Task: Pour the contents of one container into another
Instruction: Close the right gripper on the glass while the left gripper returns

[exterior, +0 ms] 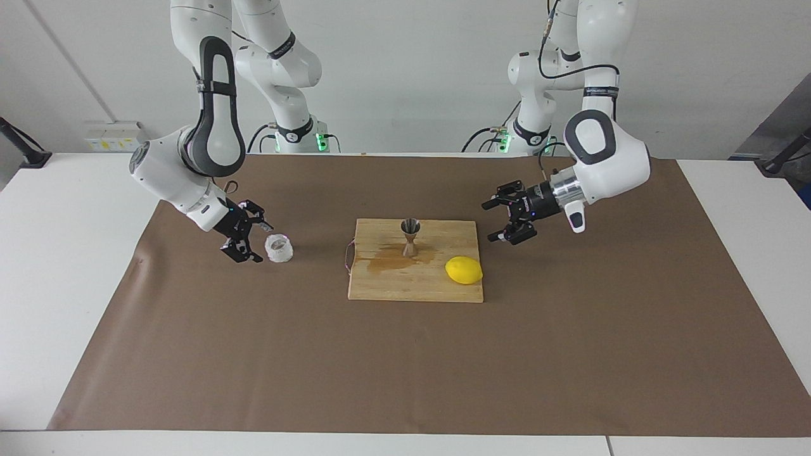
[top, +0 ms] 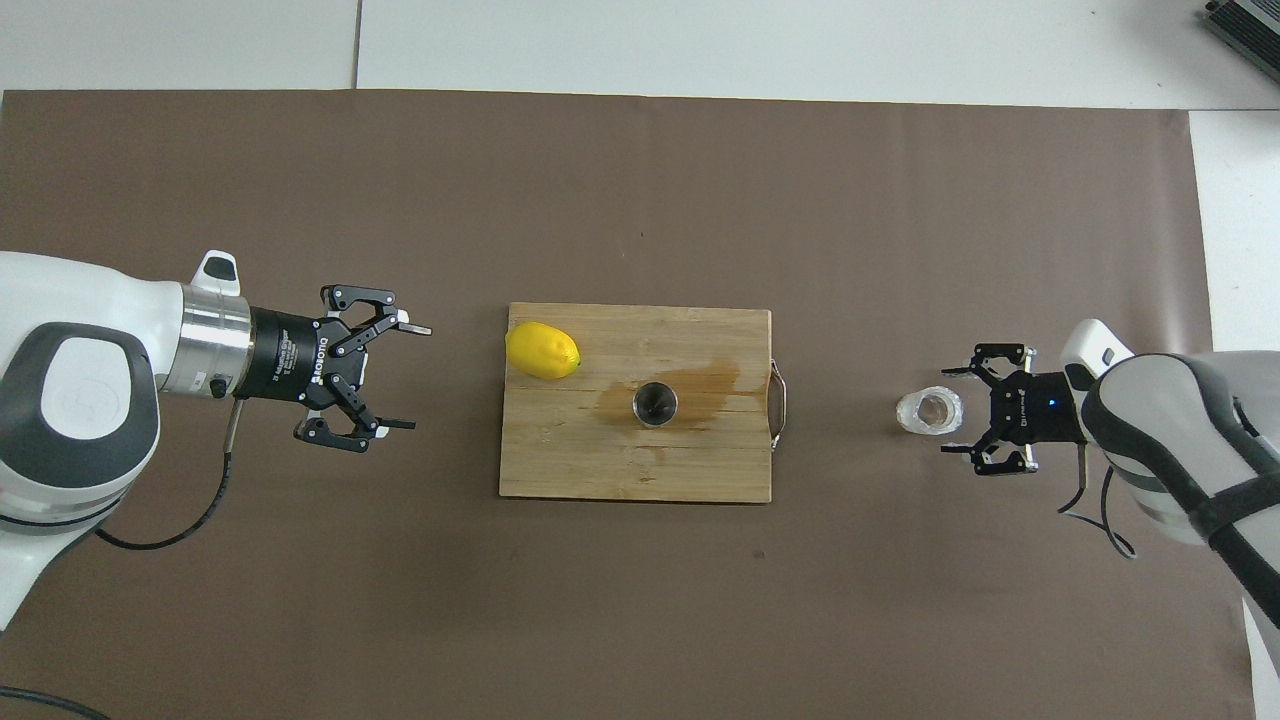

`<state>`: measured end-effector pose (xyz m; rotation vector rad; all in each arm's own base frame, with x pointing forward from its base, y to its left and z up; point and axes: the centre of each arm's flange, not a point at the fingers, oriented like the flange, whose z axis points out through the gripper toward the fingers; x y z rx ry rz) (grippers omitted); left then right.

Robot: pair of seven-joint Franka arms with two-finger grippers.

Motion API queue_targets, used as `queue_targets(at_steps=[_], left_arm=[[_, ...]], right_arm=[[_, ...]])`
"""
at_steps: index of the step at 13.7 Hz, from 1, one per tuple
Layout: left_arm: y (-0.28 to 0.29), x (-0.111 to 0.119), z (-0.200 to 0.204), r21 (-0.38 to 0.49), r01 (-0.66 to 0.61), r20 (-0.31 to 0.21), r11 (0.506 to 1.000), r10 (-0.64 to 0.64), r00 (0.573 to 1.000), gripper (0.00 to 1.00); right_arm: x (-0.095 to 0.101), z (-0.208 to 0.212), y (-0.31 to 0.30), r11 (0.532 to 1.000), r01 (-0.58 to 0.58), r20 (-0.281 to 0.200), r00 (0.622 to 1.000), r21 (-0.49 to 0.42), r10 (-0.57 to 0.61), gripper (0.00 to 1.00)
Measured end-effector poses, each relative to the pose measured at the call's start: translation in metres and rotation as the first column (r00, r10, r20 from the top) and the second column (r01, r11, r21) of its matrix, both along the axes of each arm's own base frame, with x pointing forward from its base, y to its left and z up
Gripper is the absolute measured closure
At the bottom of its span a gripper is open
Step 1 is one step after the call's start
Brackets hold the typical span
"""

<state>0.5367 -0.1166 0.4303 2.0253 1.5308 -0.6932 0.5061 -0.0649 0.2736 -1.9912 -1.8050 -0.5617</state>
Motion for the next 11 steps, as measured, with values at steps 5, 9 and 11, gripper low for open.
queue_targets(at_steps=[5,9,11], left_arm=[[0.01,0.011,0.023,0.229,0.111,0.079,0.967,-0.132,0.988,0.0],[0.011,0.015,0.033,0.413,0.193,0.102,0.89,-0.256,0.961,0.0],[0.007,0.016,0.031,0.499,0.244,0.093,0.832,-0.331,0.939,0.0]], right_arm=[[0.0,-0.006,0.005,1.0,0.012,-0.006,1.0,0.023,-0.012,0.0],[0.0,-0.008,0.01,1.0,0.005,-0.011,1.0,0.026,-0.005,0.0],[-0.002,-0.012,0.011,0.999,0.006,-0.018,1.0,0.031,-0.006,0.0]])
